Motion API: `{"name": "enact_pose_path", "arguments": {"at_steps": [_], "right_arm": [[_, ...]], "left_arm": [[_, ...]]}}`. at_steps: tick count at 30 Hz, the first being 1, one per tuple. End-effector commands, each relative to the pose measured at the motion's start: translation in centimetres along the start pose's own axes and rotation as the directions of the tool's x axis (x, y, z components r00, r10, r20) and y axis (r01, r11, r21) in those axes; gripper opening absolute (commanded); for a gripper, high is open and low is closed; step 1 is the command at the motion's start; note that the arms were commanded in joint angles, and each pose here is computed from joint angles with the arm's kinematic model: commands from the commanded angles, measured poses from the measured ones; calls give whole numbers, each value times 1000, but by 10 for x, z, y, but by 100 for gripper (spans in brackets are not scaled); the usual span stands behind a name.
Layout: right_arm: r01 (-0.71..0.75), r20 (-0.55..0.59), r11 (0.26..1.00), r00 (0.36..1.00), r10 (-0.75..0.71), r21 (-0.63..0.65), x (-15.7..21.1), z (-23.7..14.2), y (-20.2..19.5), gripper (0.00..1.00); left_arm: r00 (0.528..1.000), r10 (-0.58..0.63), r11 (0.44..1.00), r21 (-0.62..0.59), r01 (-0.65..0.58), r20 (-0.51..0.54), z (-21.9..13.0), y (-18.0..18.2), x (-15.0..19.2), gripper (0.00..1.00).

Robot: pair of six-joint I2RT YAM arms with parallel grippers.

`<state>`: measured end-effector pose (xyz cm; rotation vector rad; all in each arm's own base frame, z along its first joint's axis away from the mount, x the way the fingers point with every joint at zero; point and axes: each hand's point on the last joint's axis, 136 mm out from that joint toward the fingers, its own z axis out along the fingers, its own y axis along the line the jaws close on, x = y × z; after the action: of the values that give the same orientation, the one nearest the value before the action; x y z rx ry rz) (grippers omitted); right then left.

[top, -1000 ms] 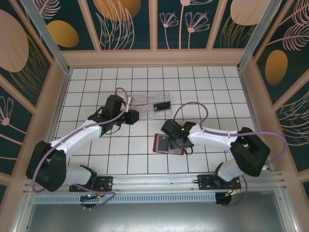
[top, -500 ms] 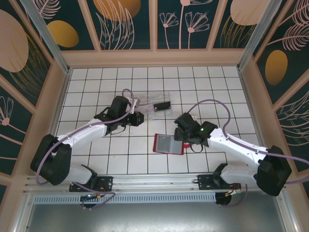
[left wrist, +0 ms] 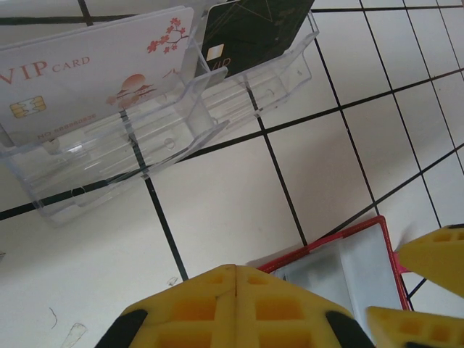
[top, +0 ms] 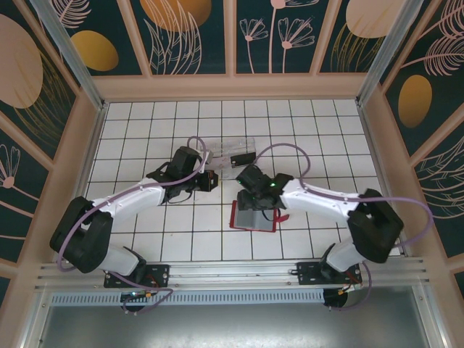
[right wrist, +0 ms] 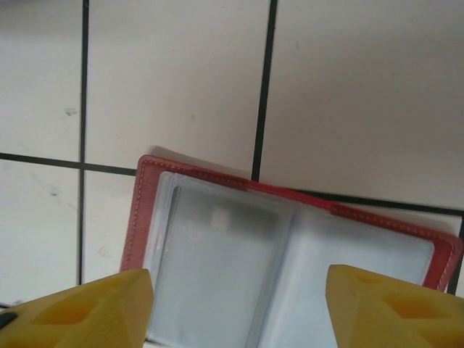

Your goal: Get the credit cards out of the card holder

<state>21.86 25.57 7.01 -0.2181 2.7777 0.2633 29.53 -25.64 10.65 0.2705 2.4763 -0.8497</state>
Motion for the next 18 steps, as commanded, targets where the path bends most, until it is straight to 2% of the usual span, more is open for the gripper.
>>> {"name": "enact_pose_path", "arguments": {"at_steps": [1,6,18], "right_arm": [[82,8,987,996,-84,140,-6,5,-7,69],[146,-31,968,989,-143,204,-4,23,-2,70],[160,-86,963,986,-145,215,17,42,-12,70]], "left_arm": [[1000,-10,1000,-17,10,6,-5,3,2,5],[1000,-6,1000,-19,6,4,-6,3,4,6],[1000,-4,1000,-7,4,-5,-5,2,6,5]]}}
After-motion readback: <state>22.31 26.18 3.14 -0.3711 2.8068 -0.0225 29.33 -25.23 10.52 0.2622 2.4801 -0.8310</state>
